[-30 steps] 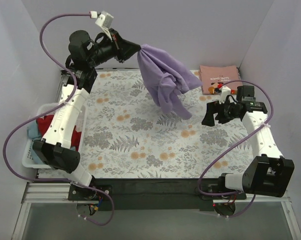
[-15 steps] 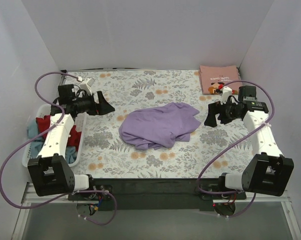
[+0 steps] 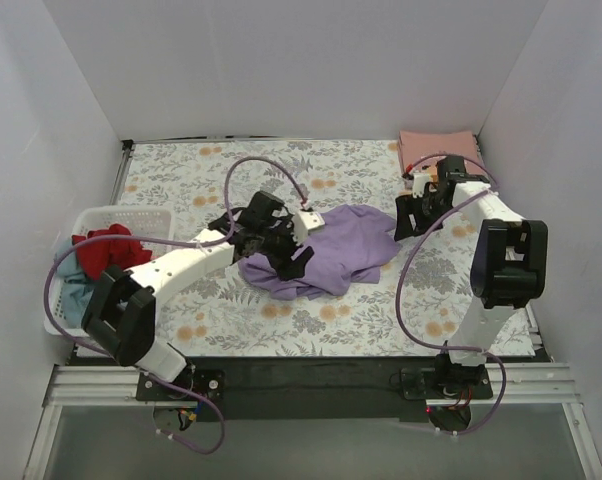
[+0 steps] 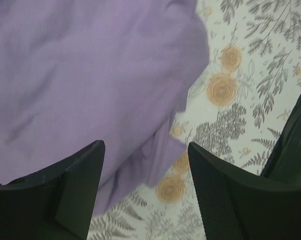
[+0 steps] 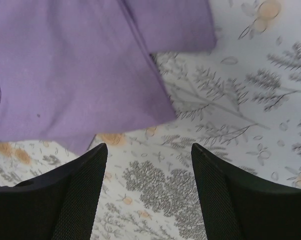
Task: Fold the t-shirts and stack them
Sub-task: Flatten the tshirt out
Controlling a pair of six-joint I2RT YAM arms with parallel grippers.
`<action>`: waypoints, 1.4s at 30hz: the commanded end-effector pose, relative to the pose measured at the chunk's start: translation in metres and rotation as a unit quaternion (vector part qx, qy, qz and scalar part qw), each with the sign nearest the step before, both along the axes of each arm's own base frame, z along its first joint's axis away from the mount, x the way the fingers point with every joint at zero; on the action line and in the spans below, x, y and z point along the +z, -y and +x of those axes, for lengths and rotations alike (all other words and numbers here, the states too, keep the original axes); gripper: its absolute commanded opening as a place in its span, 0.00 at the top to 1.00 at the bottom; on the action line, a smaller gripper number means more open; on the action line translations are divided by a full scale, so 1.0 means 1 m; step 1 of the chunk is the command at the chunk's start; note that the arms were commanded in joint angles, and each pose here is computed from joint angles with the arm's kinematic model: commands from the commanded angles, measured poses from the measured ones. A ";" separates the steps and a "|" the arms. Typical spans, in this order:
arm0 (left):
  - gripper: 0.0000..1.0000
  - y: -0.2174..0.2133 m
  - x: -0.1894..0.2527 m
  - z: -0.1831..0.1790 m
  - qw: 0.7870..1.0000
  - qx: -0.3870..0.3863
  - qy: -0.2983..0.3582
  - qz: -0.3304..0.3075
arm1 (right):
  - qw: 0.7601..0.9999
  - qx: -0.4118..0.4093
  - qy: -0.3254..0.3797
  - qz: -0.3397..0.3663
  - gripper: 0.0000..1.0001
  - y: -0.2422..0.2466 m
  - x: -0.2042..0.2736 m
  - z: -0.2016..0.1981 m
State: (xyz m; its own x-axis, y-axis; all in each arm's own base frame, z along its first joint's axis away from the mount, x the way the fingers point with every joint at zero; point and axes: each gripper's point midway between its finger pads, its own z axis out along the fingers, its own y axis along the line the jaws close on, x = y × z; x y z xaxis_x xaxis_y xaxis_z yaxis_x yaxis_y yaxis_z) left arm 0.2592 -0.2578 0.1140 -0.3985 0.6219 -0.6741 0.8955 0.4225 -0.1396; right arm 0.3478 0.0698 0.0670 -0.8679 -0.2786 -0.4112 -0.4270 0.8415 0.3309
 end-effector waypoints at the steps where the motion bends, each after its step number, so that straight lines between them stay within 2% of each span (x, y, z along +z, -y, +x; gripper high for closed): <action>1: 0.35 0.069 0.034 0.030 0.985 -0.075 0.152 -0.038 | 0.997 -0.033 0.066 -0.002 0.27 0.004 0.029 0.056; 4: 0.37 0.121 0.043 0.040 0.972 -0.108 0.202 -0.057 | 0.996 -0.041 0.074 0.003 0.29 0.007 0.035 0.068; 5: 0.38 0.134 0.022 0.044 0.973 -0.119 0.195 -0.045 | 0.996 -0.043 0.079 0.004 0.29 0.009 0.039 0.072; 7: 0.40 0.168 0.030 0.056 0.967 -0.122 0.215 -0.065 | 0.995 -0.052 0.080 0.007 0.29 0.015 0.040 0.073; 8: 0.40 0.182 0.009 0.063 0.970 -0.119 0.200 -0.064 | 0.995 -0.058 0.081 0.008 0.29 0.020 0.041 0.074; 11: 0.41 0.213 0.015 0.081 0.969 -0.108 0.199 -0.095 | 0.994 -0.067 0.083 0.017 0.30 0.027 0.045 0.071; 12: 0.41 0.221 -0.003 0.081 0.973 -0.108 0.182 -0.095 | 0.994 -0.075 0.080 0.021 0.29 0.034 0.044 0.069; 14: 0.41 0.238 0.003 0.089 0.969 -0.106 0.189 -0.117 | 0.992 -0.085 0.084 0.029 0.29 0.042 0.049 0.067; 17: 0.41 0.254 -0.018 0.092 0.973 -0.101 0.170 -0.120 | 0.992 -0.089 0.084 0.033 0.30 0.049 0.053 0.061; 18: 0.41 0.262 -0.011 0.098 0.971 -0.098 0.174 -0.131 | 0.992 -0.090 0.087 0.031 0.29 0.054 0.053 0.059; 19: 0.41 0.266 -0.023 0.098 0.974 -0.094 0.161 -0.129 | 0.992 -0.089 0.086 0.030 0.29 0.056 0.053 0.057; 24: 0.42 0.281 -0.029 0.102 0.973 -0.093 0.161 -0.135 | 0.991 -0.087 0.095 0.018 0.29 0.067 0.059 0.050; 30: 0.46 0.286 -0.050 0.093 0.978 -0.099 0.130 -0.131 | 0.991 -0.090 0.093 0.020 0.29 0.073 0.058 0.048; 36: 0.51 0.277 -0.083 0.089 0.990 -0.073 0.082 -0.090 | 0.991 -0.091 0.094 0.021 0.28 0.075 0.060 0.049; 40: 0.61 0.268 -0.098 0.091 0.996 -0.049 0.057 -0.055 | 0.991 -0.091 0.094 0.023 0.28 0.075 0.061 0.050; 42: 0.78 0.264 -0.102 0.085 0.998 -0.045 0.034 -0.036 | 0.991 -0.090 0.095 0.025 0.28 0.074 0.063 0.051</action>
